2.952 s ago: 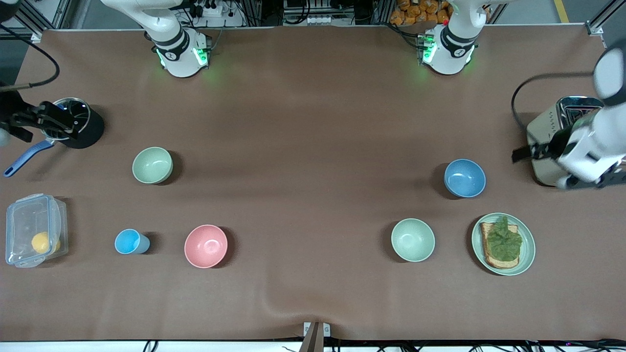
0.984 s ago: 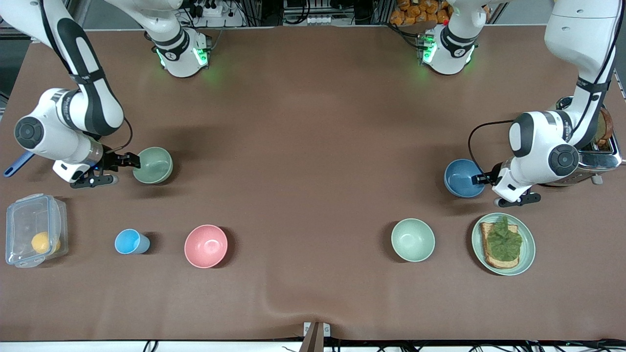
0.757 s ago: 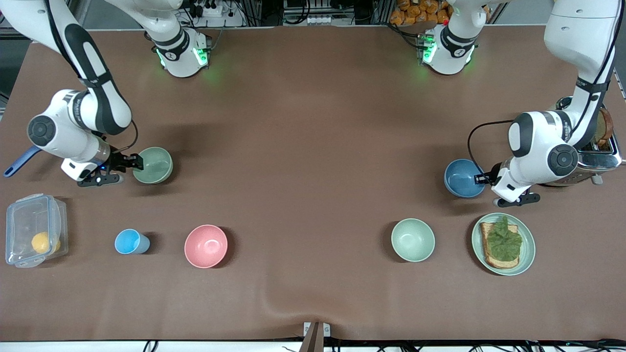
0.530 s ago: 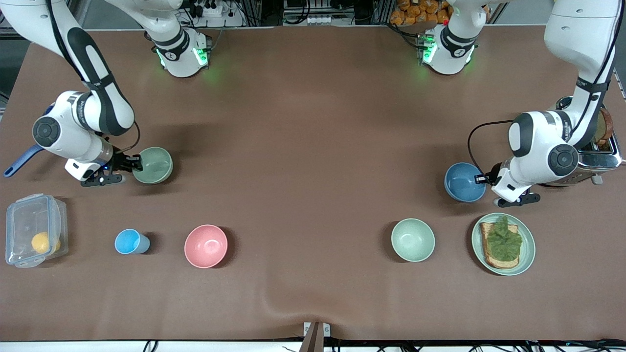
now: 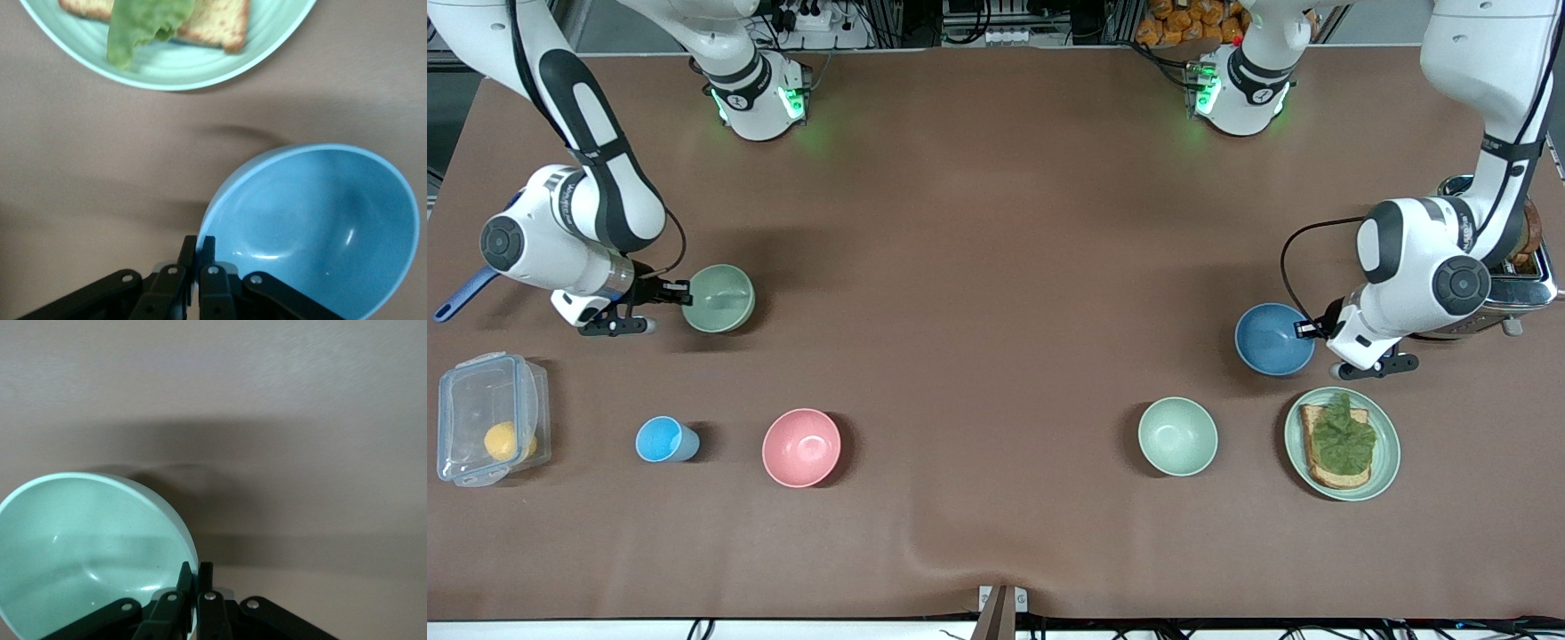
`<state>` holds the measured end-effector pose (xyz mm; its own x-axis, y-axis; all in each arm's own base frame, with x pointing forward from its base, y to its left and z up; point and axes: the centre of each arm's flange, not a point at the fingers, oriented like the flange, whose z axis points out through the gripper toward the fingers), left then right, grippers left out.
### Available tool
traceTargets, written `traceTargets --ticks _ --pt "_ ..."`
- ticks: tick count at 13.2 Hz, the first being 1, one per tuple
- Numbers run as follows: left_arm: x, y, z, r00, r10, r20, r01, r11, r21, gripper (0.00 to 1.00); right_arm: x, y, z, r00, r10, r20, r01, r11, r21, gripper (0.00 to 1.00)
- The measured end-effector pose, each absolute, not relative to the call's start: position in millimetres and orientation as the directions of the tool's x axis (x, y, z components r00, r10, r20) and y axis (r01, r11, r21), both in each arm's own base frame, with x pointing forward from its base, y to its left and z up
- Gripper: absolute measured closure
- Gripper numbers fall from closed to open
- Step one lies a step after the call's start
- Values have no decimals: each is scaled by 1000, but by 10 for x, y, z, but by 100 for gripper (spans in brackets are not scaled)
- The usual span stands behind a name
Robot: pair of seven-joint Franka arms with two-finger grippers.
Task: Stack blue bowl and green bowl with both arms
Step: 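Grasp the green bowl rim with the right gripper while the left grasps the blue bowl, then carry the green bowl with the right gripper toward the table middle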
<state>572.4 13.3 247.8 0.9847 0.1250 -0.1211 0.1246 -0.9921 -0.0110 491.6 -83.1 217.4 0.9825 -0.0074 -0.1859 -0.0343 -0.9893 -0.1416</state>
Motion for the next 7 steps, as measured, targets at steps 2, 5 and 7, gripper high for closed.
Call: traceTargets --ticks 2,5,7 --pt "5796 -58 2724 989 96 -109 96 -995 -2 95 4967 -736 2283 972 -47 -228 -83 -985 -149 96" --pt "5891 -222 3005 990 82 -118 83 -997 -1 95 5045 -498 2506 955 -129 -267 -171 -976 -138 96" --pt "5922 -252 3066 990 77 -119 78 -997 0 95 5073 -95 2654 943 -187 -275 -224 -969 -107 96"
